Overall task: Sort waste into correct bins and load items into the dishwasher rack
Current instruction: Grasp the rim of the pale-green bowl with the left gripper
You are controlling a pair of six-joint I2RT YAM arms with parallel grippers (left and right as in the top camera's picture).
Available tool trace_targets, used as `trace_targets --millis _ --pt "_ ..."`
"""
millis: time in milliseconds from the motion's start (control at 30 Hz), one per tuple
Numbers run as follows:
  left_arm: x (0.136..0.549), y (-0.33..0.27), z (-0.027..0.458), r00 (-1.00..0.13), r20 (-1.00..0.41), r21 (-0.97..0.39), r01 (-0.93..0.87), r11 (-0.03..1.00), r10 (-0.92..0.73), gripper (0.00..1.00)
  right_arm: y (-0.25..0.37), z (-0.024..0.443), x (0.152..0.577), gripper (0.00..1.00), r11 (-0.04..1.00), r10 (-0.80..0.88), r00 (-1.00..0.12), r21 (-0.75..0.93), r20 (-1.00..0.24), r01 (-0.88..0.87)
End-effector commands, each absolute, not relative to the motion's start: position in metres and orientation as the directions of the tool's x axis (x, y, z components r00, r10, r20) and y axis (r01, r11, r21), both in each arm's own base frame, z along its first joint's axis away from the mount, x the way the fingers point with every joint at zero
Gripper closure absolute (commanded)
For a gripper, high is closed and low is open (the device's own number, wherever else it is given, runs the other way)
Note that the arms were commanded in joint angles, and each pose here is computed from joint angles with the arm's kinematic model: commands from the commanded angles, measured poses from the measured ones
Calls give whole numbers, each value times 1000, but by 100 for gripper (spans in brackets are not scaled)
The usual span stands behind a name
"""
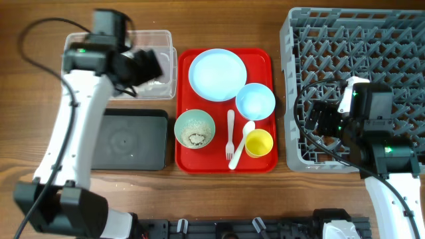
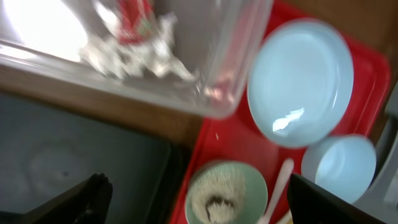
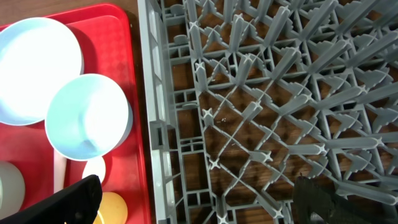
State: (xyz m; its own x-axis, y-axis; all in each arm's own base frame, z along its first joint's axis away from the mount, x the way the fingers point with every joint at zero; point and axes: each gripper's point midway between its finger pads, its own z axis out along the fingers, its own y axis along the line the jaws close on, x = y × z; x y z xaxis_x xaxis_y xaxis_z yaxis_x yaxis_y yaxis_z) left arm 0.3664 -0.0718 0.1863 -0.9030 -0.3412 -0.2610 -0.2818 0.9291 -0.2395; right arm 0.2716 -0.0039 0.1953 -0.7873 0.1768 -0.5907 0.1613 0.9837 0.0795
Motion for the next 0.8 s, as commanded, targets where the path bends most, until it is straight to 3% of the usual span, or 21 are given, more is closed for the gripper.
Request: trace_targets --millis 0,233,333,433,767 --pt "338 -124 152 -965 -155 -239 -169 956 -210 8 -8 208 274 0 983 177 -763 68 -622 172" --pt "304 -206 107 -977 -210 -207 65 976 20 12 -7 204 269 0 982 180 -779 72 -601 172" --pt "299 -215 93 -956 -280 -115 124 986 87 12 -4 204 269 0 983 180 -781 83 -598 163" --pt "291 -225 83 -951 -283 -114 161 980 123 13 -4 204 269 0 983 180 -781 83 -598 162" --pt "286 -233 28 -967 -188 -55 187 981 173 28 -4 199 263 0 983 180 -800 77 -572 165"
